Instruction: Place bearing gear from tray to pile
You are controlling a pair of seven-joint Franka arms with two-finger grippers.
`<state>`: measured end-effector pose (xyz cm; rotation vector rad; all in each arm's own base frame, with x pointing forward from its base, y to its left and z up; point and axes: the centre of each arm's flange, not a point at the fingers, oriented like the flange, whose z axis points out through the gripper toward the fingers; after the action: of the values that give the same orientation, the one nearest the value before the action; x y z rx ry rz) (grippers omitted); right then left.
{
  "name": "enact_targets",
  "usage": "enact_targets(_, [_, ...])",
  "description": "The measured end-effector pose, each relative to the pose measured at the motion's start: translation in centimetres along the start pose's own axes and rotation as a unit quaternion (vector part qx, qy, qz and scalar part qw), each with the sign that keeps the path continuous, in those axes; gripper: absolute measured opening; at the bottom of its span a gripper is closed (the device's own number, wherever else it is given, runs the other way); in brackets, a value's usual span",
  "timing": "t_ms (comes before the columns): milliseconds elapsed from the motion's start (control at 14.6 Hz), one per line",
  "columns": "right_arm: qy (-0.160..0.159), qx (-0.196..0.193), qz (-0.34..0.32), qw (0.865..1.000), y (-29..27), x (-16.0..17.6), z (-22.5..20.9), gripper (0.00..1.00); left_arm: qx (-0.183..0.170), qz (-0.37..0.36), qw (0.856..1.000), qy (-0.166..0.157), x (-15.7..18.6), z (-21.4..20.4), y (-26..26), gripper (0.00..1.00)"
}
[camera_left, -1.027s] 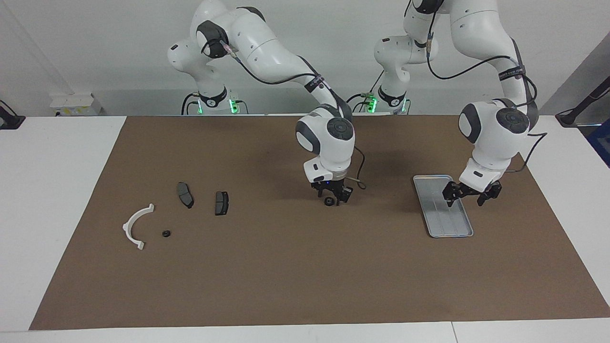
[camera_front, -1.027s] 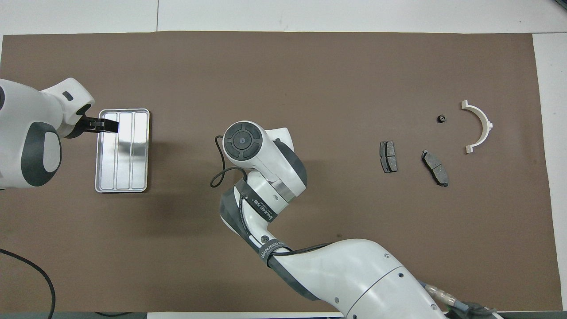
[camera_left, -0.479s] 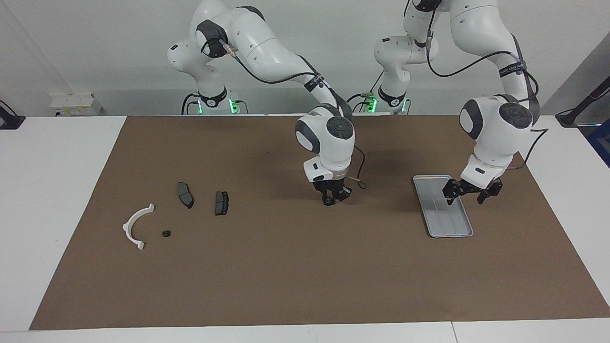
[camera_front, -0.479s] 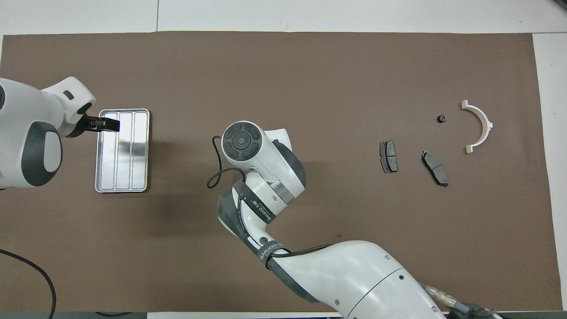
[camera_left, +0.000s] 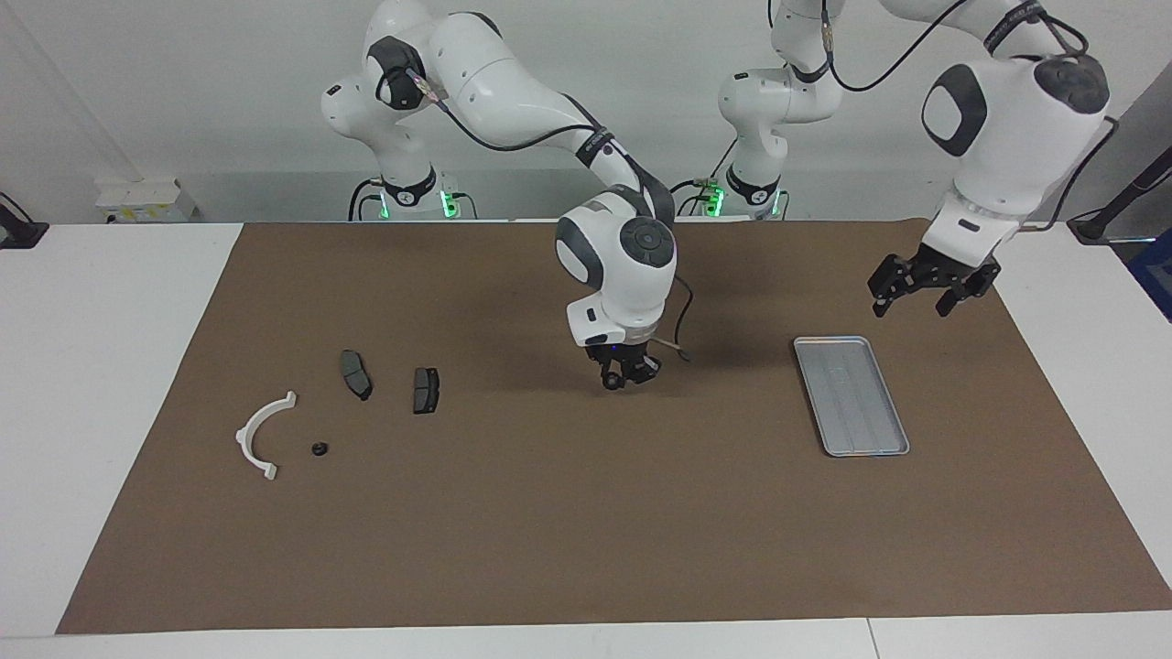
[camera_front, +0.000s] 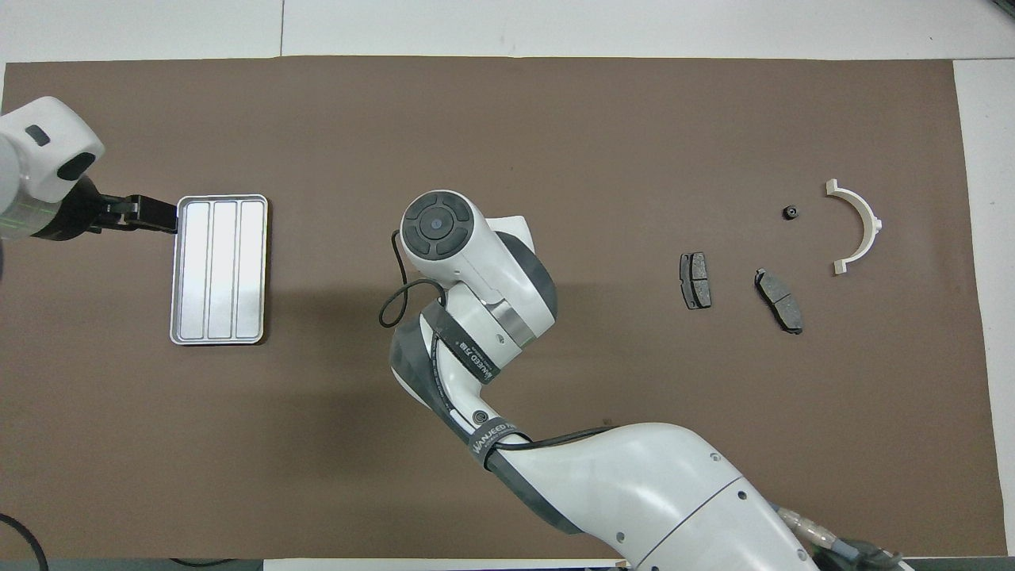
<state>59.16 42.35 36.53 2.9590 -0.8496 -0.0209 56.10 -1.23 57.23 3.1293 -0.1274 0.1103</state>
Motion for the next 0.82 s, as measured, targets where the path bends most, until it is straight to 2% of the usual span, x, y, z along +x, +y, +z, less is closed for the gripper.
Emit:
enact_targets(205, [-0.010,-0.007,-0.043,0.999,4.3,3.9,-6.5,0.34,-0.003,0.000,1.000,-0.015,-3.5,-4.3,0.3,1.00])
enact_targets(411, [-0.021,-0.012,-0.105,0.994,9.4,7.8,-11.4,0.34,-0.005,0.011,0.998,-0.055,-5.6,-5.3,1.6,1.00])
enact_targets(548, [-0.027,-0.012,-0.145,0.989,12.4,10.3,-13.2,0.34,-0.004,0.020,0.997,-0.071,-5.9,-5.8,2.6,1.00])
enact_targets(822, [-0.035,-0.009,-0.212,0.977,17.9,16.2,-13.8,0.34,-0.004,0.022,0.997,-0.069,-5.8,-6.9,2.7,1.00])
